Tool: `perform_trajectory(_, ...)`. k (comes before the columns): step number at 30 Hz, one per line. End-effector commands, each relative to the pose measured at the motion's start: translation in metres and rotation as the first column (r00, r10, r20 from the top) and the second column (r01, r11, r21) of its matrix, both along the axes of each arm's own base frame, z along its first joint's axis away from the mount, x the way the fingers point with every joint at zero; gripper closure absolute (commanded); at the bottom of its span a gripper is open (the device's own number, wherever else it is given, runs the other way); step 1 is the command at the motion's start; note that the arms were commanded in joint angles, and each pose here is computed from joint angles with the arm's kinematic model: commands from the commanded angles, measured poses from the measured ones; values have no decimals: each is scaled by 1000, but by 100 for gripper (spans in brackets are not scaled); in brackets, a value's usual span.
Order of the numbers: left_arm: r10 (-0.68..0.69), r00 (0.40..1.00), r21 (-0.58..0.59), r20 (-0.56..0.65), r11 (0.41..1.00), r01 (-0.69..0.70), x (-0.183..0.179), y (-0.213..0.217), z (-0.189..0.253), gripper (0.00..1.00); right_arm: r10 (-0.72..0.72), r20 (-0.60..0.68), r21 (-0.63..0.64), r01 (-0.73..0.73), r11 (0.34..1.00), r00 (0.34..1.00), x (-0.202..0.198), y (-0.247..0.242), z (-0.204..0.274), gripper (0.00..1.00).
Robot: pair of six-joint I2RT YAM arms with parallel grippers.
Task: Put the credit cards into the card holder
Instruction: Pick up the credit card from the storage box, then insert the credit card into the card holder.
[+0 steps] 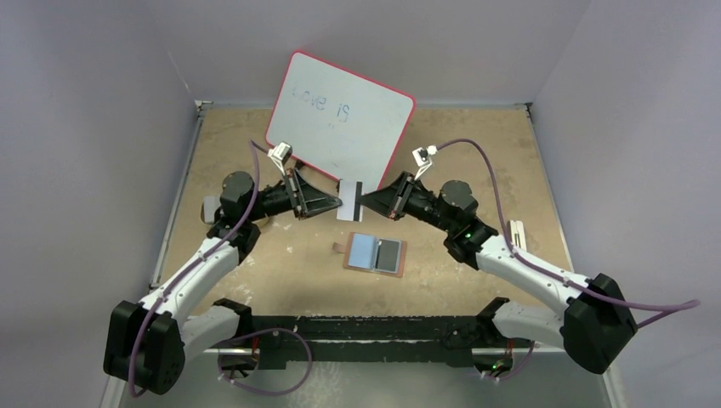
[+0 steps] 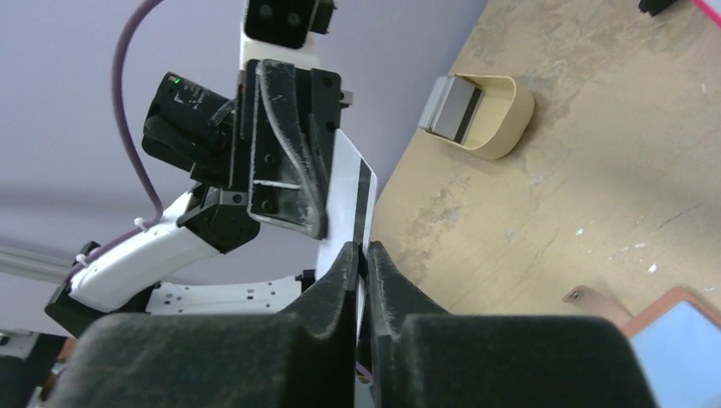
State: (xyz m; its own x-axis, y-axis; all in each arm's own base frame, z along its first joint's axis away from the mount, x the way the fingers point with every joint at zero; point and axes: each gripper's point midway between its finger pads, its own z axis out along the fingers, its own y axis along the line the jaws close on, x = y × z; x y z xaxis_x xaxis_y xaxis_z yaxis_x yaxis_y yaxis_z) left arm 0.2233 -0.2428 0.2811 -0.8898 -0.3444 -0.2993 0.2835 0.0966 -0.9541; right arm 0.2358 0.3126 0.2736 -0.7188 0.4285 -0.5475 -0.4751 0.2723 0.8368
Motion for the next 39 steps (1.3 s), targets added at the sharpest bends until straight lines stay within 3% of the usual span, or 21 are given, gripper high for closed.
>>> perform_trajectory(1,3,1000,4,21,1000,-3,2,-2,0,95,19,84,77,-25,997,996,-2,3,36,100)
perform_trajectory(6,70,998,220,5,973,-69,17,6,-42,60,-12,33,33,11,999,999,-1,-3,13,100)
perform_trajectory(9,141,990,445,-17,888,-119,24,25,-83,53,-58,-11,-29,58,998,998,0,-12,-12,100)
perform_trajectory(12,211,978,577,-9,799,-167,32,44,-113,50,-131,-62,-123,122,985,989,5,-23,-41,100)
perform_trajectory(17,271,961,609,-45,771,-189,42,48,-149,49,-214,-141,-271,171,947,966,8,-39,-95,100)
perform_trajectory(24,311,947,637,-78,746,-192,46,47,-183,47,-257,-242,-380,152,912,936,9,-49,-153,100)
perform_trajectory(39,244,964,712,-106,695,-98,34,13,-234,43,-287,-327,-411,138,901,900,7,-70,-203,100)
